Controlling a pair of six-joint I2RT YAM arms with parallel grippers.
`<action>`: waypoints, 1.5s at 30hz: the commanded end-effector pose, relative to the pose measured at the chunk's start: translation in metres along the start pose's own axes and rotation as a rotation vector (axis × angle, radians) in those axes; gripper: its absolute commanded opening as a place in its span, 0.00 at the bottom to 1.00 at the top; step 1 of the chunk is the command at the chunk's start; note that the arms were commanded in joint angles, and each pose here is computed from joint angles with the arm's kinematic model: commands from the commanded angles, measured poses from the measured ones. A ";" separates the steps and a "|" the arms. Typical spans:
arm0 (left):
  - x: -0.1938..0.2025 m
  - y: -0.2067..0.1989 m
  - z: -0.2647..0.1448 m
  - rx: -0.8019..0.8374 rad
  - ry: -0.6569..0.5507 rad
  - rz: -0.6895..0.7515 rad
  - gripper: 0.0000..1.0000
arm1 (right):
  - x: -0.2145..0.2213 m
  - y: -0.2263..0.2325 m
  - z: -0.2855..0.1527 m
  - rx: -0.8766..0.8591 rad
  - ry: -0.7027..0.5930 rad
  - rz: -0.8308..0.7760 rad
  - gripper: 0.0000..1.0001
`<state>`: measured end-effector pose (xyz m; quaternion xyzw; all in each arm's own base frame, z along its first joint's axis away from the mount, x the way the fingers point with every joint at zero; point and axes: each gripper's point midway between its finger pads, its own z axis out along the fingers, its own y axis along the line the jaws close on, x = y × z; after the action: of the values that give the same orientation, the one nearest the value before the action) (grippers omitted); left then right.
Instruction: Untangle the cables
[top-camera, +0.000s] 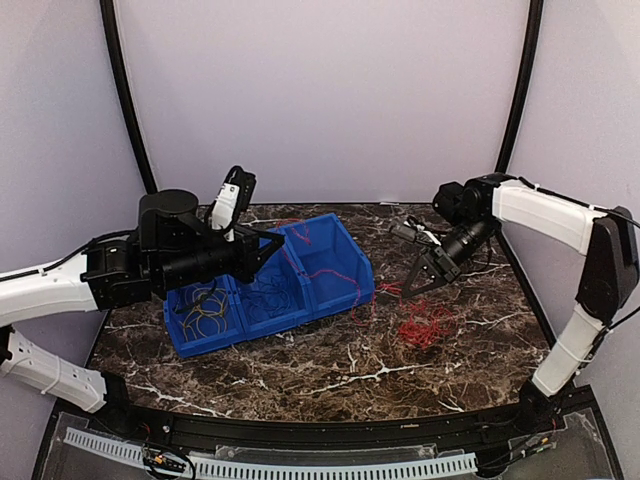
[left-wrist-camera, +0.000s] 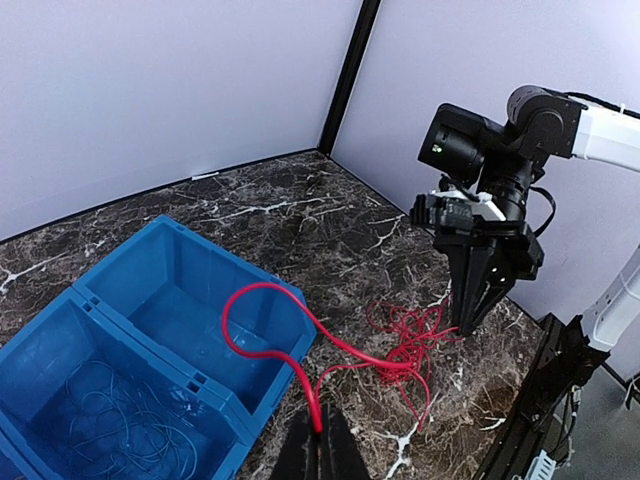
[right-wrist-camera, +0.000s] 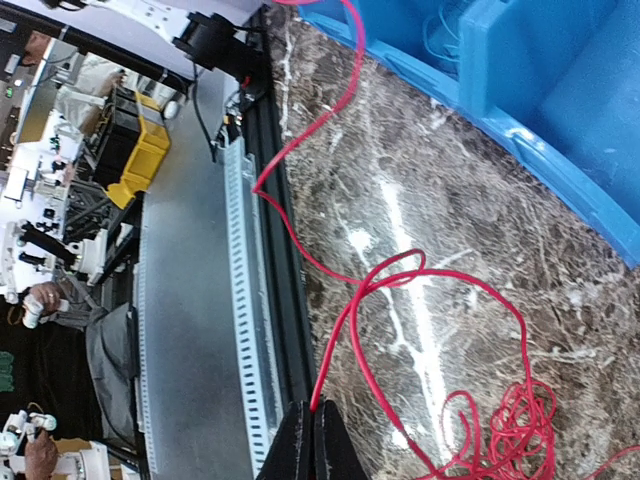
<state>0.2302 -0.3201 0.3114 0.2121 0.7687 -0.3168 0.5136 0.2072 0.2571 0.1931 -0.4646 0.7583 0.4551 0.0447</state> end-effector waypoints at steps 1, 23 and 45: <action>0.024 -0.008 0.019 0.050 0.043 0.061 0.00 | -0.008 0.040 -0.005 -0.188 -0.094 -0.035 0.04; 0.061 -0.089 0.086 0.389 0.016 0.088 0.27 | -0.022 0.020 0.011 -0.152 -0.087 -0.107 0.00; 0.054 0.032 -0.019 -0.074 -0.165 -0.044 0.35 | -0.212 0.075 -0.111 0.314 -0.489 -0.589 0.00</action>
<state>0.2153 -0.3051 0.2825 0.1785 0.7104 -0.3496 0.5841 0.2859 0.3209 0.3227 -0.5309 0.6680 0.4379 0.2832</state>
